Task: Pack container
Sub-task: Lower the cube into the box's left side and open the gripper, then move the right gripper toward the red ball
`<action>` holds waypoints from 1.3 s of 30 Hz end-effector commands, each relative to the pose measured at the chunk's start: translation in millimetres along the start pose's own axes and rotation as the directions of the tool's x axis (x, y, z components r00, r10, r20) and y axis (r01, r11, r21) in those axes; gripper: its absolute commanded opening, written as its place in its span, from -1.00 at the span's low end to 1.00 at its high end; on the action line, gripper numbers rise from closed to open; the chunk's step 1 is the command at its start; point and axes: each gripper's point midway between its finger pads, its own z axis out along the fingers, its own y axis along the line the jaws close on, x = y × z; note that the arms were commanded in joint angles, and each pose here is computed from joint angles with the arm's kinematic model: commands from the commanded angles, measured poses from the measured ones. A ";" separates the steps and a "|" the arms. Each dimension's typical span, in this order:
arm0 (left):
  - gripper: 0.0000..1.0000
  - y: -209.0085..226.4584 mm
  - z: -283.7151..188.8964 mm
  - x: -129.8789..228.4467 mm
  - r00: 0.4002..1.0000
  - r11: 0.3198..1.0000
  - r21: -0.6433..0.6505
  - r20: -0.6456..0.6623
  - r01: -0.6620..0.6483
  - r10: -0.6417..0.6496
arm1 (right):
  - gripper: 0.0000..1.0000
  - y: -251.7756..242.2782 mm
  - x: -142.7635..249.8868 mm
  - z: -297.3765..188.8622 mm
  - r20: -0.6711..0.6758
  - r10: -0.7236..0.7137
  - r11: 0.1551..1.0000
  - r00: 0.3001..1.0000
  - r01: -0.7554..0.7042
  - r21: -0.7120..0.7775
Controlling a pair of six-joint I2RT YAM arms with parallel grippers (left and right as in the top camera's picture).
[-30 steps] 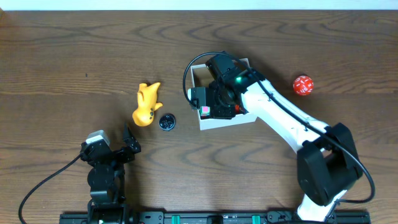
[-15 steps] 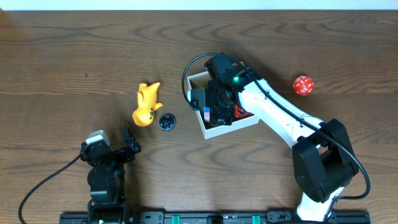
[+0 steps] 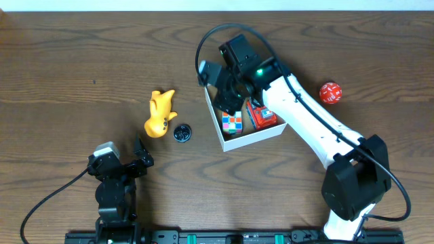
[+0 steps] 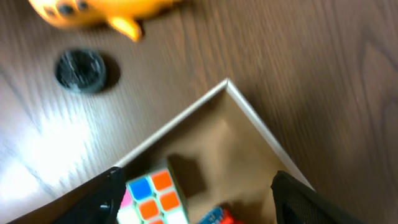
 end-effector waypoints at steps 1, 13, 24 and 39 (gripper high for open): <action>0.96 9.1 0.9 15.2 0.999 0.999 -0.040 -0.040 -0.023 0.022 | 0.51 38.1 -32.7 -6.7 0.089 0.100 0.986 0.991 -0.086 -0.145; 0.96 9.1 0.9 15.2 0.999 0.999 -0.040 -0.040 -0.023 0.022 | 0.56 57.1 -44.1 3.9 0.025 0.017 0.999 1.000 -0.018 0.029; 0.96 9.1 0.9 15.2 0.999 0.999 -0.040 -0.040 -0.023 0.022 | 0.58 -69.7 54.3 -35.4 -0.019 0.574 0.798 0.818 -0.555 0.234; 0.96 9.1 0.9 15.2 0.999 0.999 -0.040 -0.040 -0.023 0.022 | 0.69 -155.7 224.5 -83.7 -0.010 0.902 0.399 0.433 -0.823 0.404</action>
